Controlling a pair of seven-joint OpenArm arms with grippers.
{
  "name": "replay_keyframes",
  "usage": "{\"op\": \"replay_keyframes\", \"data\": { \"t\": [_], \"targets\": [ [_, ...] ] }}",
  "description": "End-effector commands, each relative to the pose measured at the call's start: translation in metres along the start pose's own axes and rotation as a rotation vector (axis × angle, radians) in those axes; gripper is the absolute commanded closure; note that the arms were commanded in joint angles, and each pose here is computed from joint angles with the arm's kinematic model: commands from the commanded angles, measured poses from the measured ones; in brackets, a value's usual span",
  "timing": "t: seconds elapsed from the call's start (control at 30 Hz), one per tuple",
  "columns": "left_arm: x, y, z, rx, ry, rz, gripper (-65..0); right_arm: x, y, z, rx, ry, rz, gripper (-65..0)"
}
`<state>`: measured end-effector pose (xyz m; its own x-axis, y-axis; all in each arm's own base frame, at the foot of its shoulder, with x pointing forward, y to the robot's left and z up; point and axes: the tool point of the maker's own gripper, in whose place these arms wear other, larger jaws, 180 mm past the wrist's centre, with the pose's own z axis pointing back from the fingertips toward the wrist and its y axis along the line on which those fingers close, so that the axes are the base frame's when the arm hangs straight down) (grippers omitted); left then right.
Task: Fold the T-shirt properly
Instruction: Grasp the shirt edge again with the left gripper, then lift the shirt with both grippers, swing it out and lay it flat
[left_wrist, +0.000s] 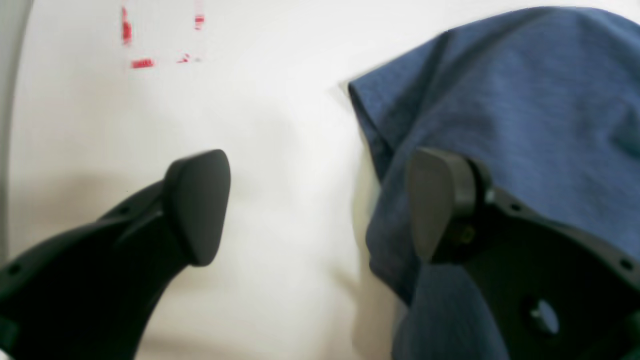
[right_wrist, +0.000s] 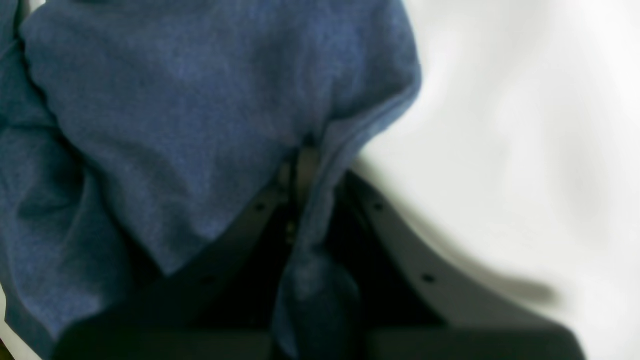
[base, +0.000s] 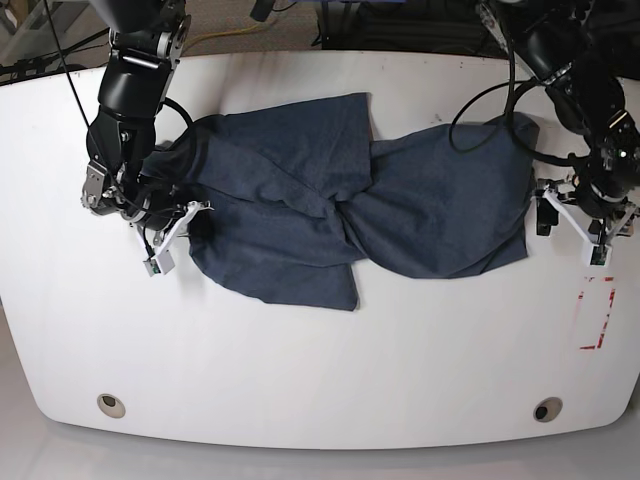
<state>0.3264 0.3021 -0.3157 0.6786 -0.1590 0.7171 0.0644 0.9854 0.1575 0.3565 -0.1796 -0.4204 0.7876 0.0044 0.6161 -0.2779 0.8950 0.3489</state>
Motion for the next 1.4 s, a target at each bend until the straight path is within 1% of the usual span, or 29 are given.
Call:
{"op": "replay_keyframes", "data": {
  "t": [0.0,0.13,0.3,0.5,0.63,0.77,0.97,1.23,1.27,1.33,1.37],
  "targets": [
    [0.011,0.009,-0.007,0.010,-0.022,0.031,-51.2,0.020,-0.002,0.006,-0.004,-0.050,0.018,0.0],
    [0.010,0.006,-0.022,-0.025,-0.005,0.078,-51.2,0.020,-0.001,0.005,-0.003,-0.050,0.018,0.0],
    [0.018,-0.001,-0.038,-0.067,-0.046,0.121,-51.2,0.020,-0.002,0.005,-0.003,-0.049,0.017,0.0],
    [0.014,-0.011,-0.059,-0.129,-0.015,0.178,-51.1,0.020,-0.002,0.005,-0.003,-0.049,0.017,0.0],
    [0.012,-0.019,-0.071,-0.161,-0.028,0.207,-51.1,0.020,-0.002,0.005,-0.003,-0.049,0.017,0.0],
    [0.002,-0.028,-0.081,-0.193,-0.022,0.243,-51.1,0.020,-0.002,0.005,-0.003,-0.049,0.017,0.0],
    [-0.024,-0.041,-0.097,-0.230,0.034,0.325,-51.1,0.020,-0.002,0.005,-0.003,-0.049,0.017,0.0],
    [-0.030,-0.048,-0.100,-0.248,0.049,0.338,-50.6,0.020,-0.002,0.005,-0.003,-0.049,0.017,0.0],
    [-0.030,-0.048,-0.100,-0.248,0.049,0.338,-47.9,0.020,-0.002,0.005,-0.003,-0.049,0.017,0.0],
    [-0.030,-0.048,-0.100,-0.246,0.049,0.340,-39.4,0.020,-0.002,0.005,-0.003,-0.049,0.017,0.0],
    [-0.029,-0.048,-0.101,-0.246,0.049,0.342,-32.4,0.020,-0.002,0.005,-0.003,-0.049,0.017,0.0]
  ]
}}
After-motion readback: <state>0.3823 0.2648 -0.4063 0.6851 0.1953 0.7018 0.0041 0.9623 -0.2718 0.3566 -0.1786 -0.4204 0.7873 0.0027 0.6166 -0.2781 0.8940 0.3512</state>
